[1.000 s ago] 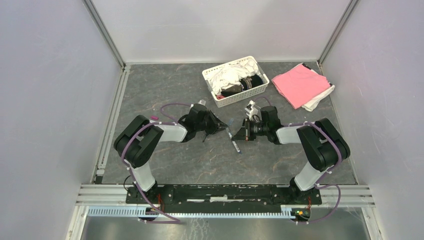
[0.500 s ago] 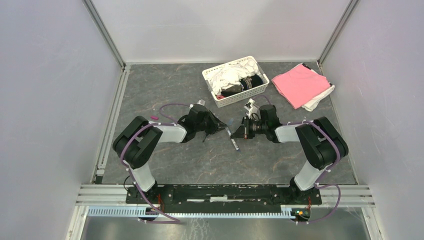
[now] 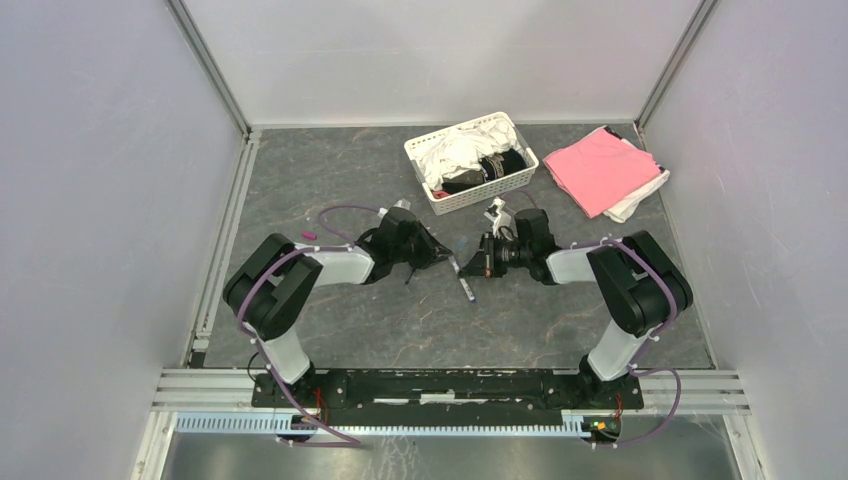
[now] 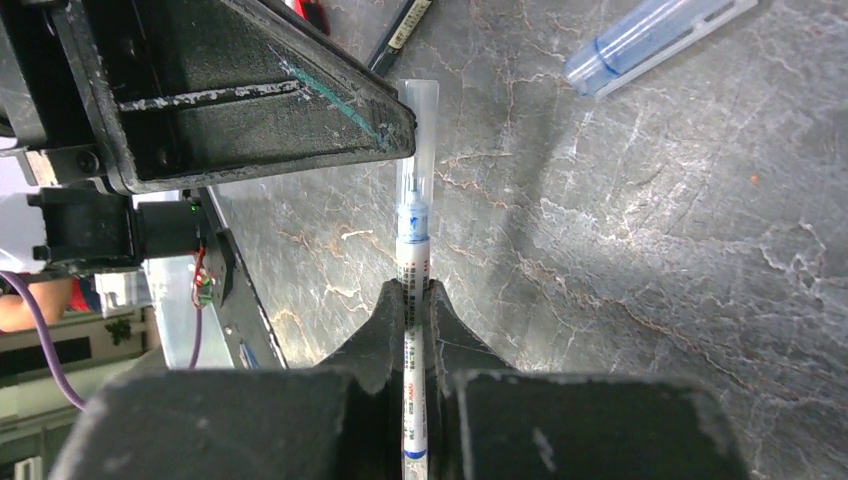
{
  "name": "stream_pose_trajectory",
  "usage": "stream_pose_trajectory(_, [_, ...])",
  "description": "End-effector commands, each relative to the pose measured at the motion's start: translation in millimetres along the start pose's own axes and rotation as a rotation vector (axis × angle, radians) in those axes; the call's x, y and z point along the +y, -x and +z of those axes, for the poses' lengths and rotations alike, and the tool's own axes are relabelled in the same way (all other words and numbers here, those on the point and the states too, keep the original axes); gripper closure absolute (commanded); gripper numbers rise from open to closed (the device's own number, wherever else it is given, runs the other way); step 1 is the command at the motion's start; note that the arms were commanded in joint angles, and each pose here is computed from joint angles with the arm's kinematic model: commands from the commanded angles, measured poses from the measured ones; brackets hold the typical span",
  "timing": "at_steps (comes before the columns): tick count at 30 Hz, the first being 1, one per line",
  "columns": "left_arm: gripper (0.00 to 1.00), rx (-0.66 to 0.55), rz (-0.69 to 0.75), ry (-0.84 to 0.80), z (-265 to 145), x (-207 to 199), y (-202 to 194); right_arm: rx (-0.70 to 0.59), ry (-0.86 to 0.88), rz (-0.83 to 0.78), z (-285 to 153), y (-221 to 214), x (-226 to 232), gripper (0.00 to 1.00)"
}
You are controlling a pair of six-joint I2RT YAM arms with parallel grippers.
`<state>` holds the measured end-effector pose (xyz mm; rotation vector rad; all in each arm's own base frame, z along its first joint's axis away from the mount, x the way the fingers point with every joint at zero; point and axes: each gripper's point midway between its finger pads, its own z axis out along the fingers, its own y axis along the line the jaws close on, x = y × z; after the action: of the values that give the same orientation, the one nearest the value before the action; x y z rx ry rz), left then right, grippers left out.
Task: Insert the pens into the pen caps
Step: Insert the pen cap onto the pen.
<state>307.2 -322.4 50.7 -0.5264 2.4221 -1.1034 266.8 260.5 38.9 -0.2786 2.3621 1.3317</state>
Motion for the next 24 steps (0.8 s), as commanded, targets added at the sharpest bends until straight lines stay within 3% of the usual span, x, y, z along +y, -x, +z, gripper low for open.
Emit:
stream_pose_trajectory(1, [0.93,0.07,0.096,-0.059,-14.2,-23.6,-18.2,-0.087,-0.004,-0.168,4.1,35.7,6.4,1.0])
stream_pose_trajectory(9, [0.86,0.052,0.128,-0.067,-23.6,-30.1,-14.8,-0.084,0.017,-0.238,4.0,33.8,6.6,1.0])
stream_pose_trajectory(24, [0.47,-0.082,0.185,-0.027,-54.2,-35.4,11.3,-0.085,0.078,-0.294,-2.4,26.5,18.1,1.0])
